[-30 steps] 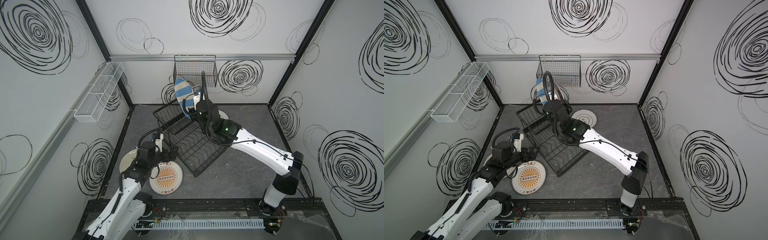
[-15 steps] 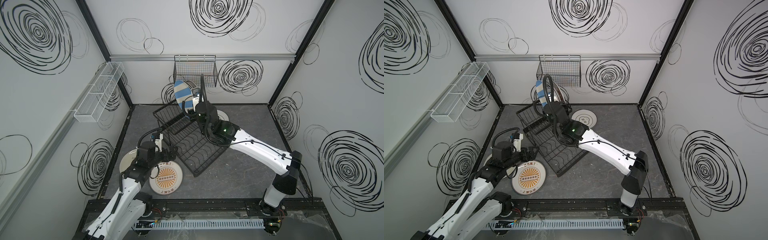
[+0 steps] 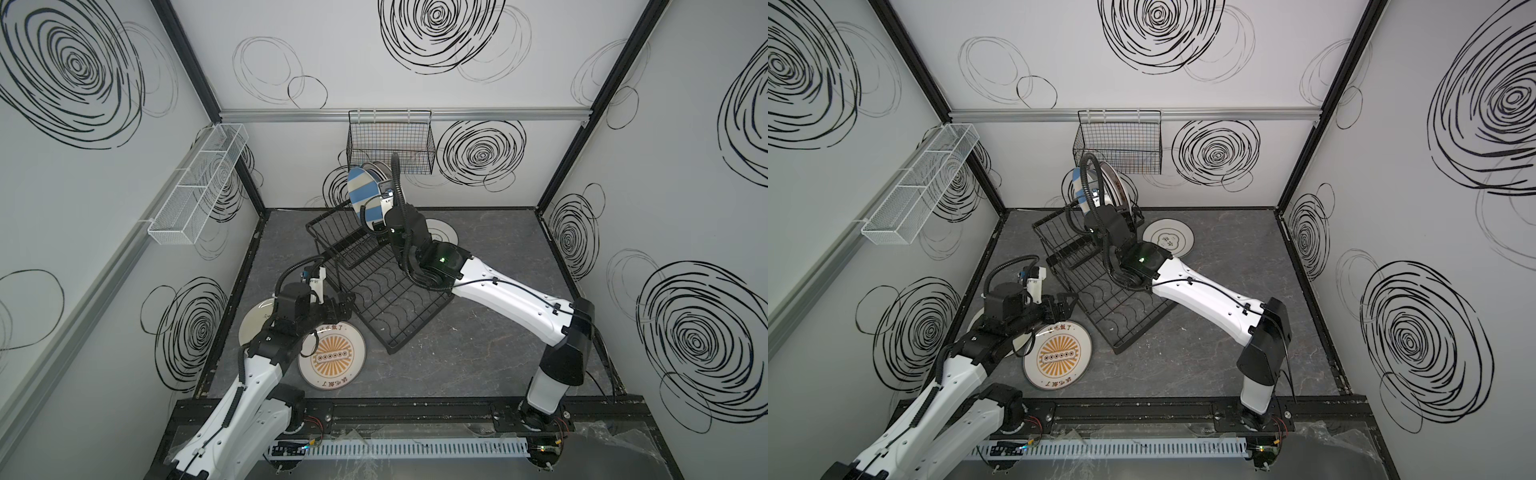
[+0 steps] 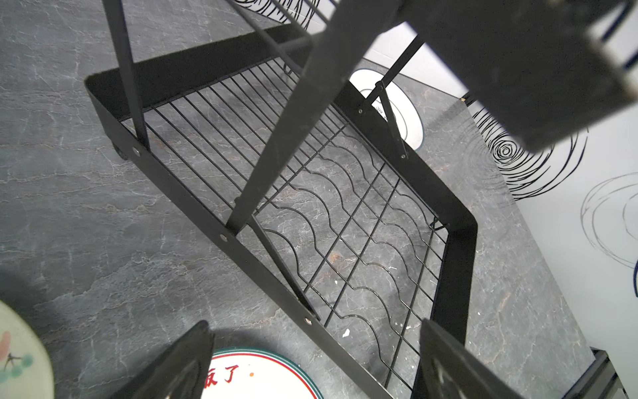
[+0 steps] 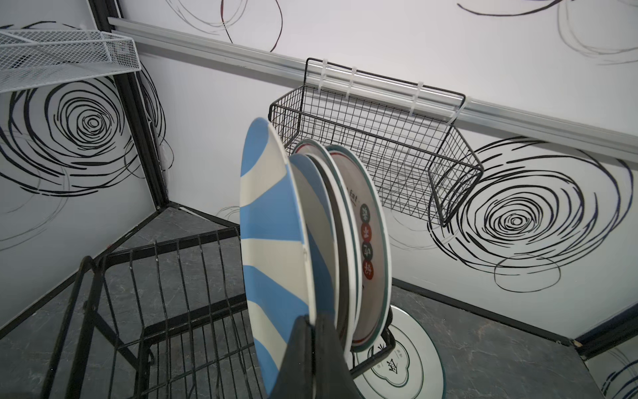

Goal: Load plates into a dish rack
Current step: Place the plate on the dish rack.

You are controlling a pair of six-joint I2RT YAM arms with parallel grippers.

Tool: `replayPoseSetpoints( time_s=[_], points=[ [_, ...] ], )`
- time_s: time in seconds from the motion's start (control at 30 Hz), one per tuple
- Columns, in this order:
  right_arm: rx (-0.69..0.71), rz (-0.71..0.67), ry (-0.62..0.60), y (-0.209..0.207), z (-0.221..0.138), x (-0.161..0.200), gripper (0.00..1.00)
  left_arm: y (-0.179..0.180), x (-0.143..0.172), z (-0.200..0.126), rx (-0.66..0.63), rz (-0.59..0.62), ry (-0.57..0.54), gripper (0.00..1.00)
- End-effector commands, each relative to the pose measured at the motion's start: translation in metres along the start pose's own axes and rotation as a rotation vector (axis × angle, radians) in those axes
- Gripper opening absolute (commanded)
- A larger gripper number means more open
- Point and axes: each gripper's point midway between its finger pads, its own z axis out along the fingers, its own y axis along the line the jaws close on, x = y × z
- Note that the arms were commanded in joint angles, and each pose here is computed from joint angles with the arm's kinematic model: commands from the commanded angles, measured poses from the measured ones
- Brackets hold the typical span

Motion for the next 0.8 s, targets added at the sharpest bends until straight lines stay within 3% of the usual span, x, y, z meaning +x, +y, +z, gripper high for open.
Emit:
replayPoseSetpoints(
  time_s=[0.0,0.5,0.77],
  points=[
    [0.044,0.035,-0.040,-0.007,0.004,-0.010,0.00,-0.001,-0.012,-0.002,-0.002,0.017,-0.038,0.96],
    [0.061,0.010,0.007,0.003,0.028,0.010,0.00,-0.001,-0.012,-0.004,-0.005,0.017,-0.040,0.96],
    [0.036,0.023,-0.015,0.001,0.018,-0.008,0.30,-0.002,-0.014,-0.005,-0.004,0.017,-0.047,0.96]
  ],
)
